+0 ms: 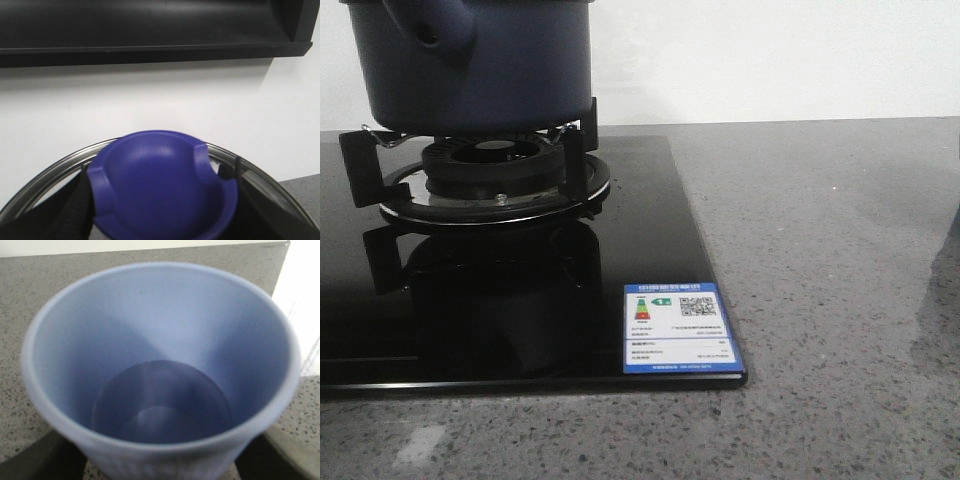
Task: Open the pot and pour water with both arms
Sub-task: 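Lift the cup and carry it over the open pot with the right gripper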
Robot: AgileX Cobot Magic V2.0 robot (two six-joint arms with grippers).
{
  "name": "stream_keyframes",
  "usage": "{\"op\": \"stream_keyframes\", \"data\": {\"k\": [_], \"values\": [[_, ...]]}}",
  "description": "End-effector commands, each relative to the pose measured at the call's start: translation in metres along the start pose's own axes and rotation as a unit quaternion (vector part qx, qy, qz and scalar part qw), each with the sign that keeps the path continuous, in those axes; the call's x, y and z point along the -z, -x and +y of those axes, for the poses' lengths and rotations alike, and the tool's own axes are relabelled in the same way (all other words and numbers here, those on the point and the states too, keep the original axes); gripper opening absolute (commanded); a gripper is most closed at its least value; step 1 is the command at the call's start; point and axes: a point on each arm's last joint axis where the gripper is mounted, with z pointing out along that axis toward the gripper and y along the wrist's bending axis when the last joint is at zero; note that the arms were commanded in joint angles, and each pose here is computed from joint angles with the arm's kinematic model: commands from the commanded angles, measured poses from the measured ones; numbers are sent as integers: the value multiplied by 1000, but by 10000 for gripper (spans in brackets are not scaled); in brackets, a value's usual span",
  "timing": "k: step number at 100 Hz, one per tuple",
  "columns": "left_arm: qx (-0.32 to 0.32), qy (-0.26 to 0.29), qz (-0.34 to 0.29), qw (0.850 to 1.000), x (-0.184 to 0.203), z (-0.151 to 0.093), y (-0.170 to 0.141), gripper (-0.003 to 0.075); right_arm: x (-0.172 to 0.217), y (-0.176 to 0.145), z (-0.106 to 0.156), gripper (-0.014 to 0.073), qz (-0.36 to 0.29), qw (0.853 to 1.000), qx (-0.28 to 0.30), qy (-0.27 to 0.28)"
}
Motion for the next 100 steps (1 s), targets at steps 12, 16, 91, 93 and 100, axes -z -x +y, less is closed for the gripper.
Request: {"op": "stream_keyframes", "data": {"k": [12,16,91,93,100], "values": [[5,20,-83,996,10,4,29,407,4,24,-2,320,-77,997,1,-14],[5,20,-83,996,10,4,29,407,7,28,-3,320,-86,996,0,-13],[4,24,-83,996,10,6,29,407,47,161,70,321,-161,966,76,187],[4,24,-83,996,10,6,29,407,47,164,73,321,-160,965,77,192],[4,24,-83,996,10,6,29,407,45,172,84,321,-158,961,82,210]]}}
